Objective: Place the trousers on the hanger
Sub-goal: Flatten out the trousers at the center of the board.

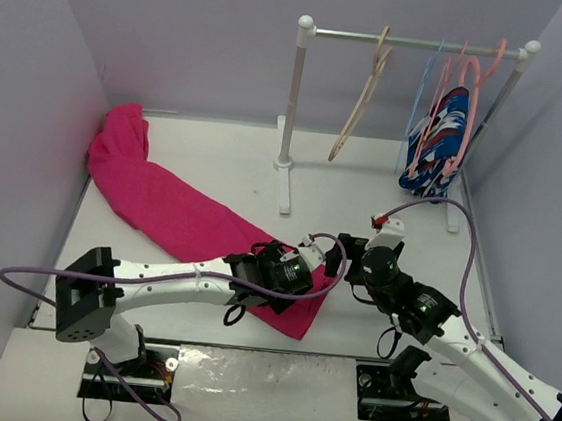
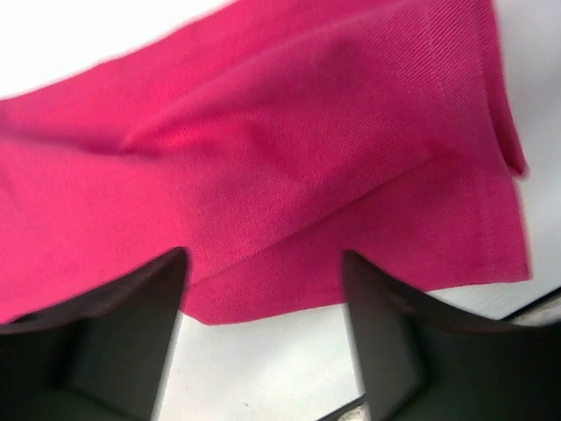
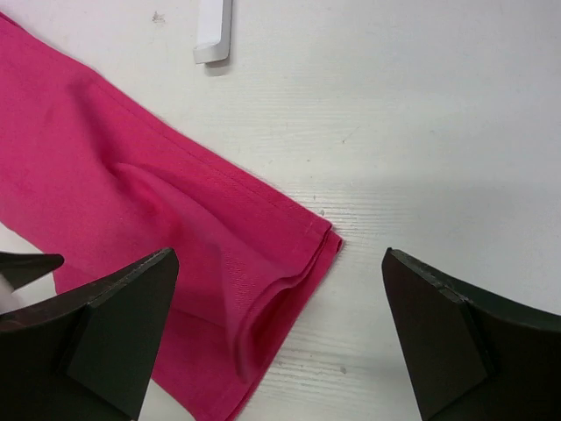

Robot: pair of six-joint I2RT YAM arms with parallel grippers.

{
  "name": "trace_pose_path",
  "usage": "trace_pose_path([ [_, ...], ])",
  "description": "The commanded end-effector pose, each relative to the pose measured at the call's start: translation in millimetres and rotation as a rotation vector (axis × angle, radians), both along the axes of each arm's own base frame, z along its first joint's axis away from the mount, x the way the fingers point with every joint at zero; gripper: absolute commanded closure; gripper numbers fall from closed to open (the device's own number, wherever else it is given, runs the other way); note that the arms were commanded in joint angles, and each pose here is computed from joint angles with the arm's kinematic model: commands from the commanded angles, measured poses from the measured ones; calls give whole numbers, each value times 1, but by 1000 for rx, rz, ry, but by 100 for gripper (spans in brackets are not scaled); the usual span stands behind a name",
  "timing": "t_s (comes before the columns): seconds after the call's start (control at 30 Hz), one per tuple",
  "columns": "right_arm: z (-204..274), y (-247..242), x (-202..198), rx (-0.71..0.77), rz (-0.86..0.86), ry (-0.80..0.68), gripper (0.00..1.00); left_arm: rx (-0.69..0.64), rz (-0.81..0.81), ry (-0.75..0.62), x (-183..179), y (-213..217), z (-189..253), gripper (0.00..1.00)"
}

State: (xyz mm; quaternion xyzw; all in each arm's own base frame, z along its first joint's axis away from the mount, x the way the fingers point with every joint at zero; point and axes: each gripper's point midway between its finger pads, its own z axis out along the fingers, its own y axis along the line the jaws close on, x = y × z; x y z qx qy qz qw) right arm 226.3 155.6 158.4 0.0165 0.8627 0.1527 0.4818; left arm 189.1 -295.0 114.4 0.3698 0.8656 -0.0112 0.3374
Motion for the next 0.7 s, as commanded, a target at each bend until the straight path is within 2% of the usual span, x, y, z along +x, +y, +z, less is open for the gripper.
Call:
trace_pose_path([
  [0.0,14,4,4,25,-21,-4,0,-105,133,-101,11,10,42,20],
  [0.1,-13,14,2,-4,-7,85,0,-147,219,-156,15,36,68,11],
  [0.23,-43,12,7,-45,-73,142,0,-236,388,-185,26,87,100,9],
  [0.4,-62,25,16,-34,-99,178,0,-321,523,-186,34,134,106,8],
  [0.67,-112,43,13,-77,-48,306,0,-349,623,-158,30,171,94,8],
])
